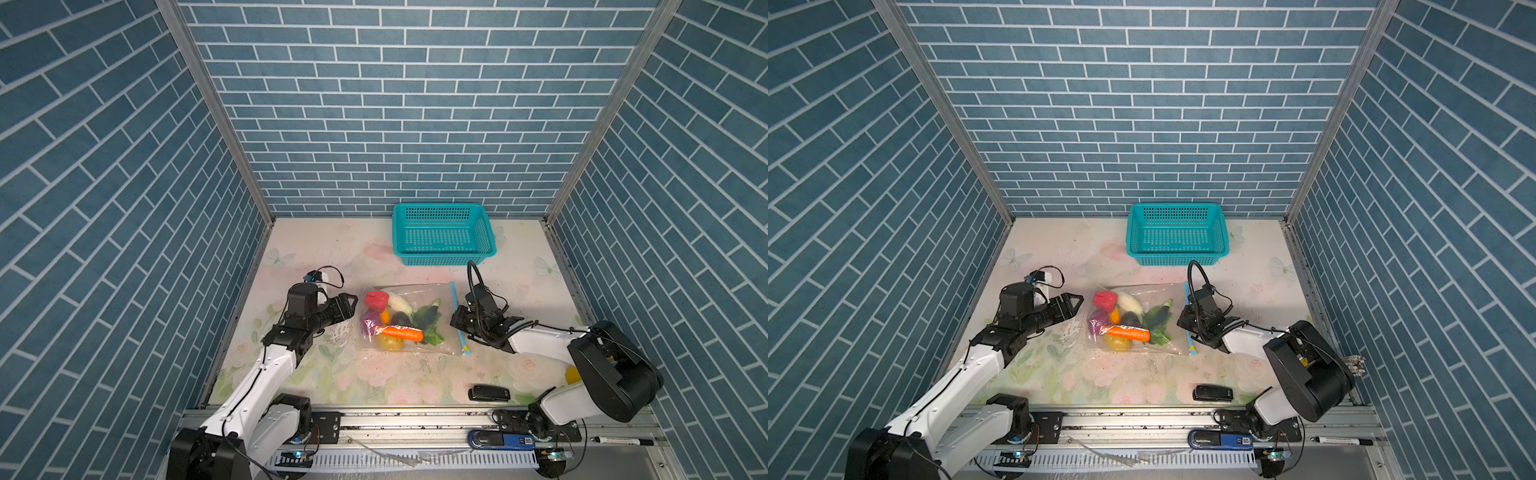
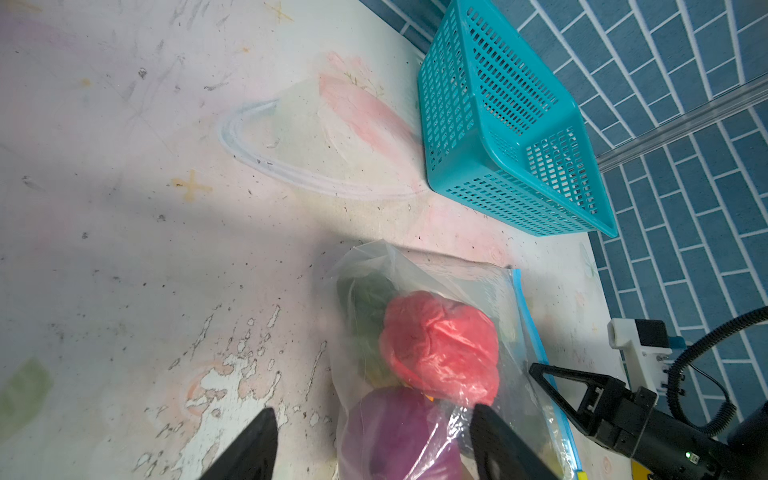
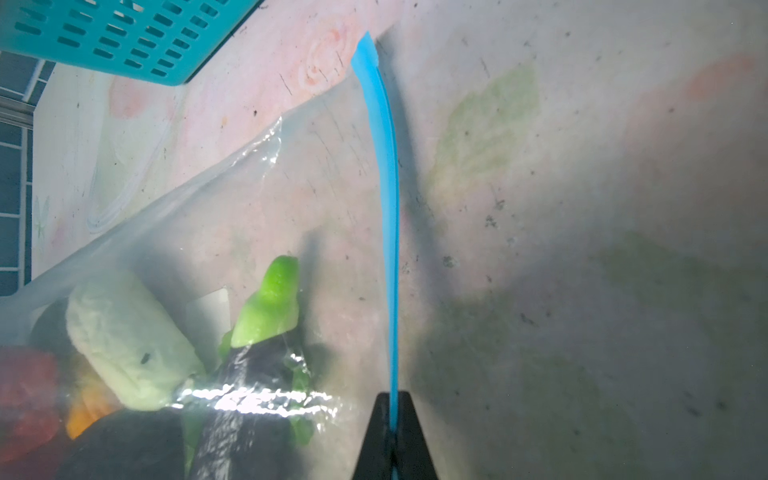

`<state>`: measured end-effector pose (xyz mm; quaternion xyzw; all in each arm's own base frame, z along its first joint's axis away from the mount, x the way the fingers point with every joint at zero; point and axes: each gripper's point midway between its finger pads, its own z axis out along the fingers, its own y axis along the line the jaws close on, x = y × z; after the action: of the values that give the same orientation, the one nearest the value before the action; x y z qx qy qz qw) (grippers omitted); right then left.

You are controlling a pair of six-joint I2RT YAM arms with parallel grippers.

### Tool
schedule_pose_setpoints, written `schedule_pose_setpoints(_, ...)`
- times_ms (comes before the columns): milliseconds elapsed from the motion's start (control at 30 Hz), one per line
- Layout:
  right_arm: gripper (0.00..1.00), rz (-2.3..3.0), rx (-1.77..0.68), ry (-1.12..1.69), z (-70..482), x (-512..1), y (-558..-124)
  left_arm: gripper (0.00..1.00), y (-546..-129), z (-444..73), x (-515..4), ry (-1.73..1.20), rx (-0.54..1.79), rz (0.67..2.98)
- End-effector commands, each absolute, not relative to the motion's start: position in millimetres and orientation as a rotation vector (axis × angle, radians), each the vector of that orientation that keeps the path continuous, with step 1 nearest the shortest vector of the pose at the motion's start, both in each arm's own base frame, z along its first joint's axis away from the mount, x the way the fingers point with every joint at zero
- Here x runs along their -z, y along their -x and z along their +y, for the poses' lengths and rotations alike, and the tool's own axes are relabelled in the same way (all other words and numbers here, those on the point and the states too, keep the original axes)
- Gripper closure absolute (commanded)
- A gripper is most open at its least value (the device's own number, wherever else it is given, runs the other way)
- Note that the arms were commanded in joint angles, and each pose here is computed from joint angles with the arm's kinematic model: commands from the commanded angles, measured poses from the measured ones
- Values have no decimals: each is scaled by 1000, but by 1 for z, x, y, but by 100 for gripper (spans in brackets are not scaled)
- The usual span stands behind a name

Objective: Place the food in the zip-top bag and seal the zipper
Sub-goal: 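Open the right gripper to release the zipper and lift both grippers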

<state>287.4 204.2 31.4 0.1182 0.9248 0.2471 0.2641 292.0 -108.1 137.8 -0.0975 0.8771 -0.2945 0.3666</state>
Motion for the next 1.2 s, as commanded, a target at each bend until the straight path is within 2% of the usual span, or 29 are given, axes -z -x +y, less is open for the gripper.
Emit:
schedule_pose_setpoints(0, 93, 2526, -596, -304, 191, -22, -282, 25, -292, -109, -140, 237, 756, 2248)
schedule_pose_setpoints(300, 82, 2533, -505, -261, 175, -30, -277, 25, -292, -110, -140, 238, 762, 2238)
schedule_pose_setpoints(1167, 83, 2574, -352, -211, 152, -17, -269, 25, -297, -110, -135, 239, 744, 2269)
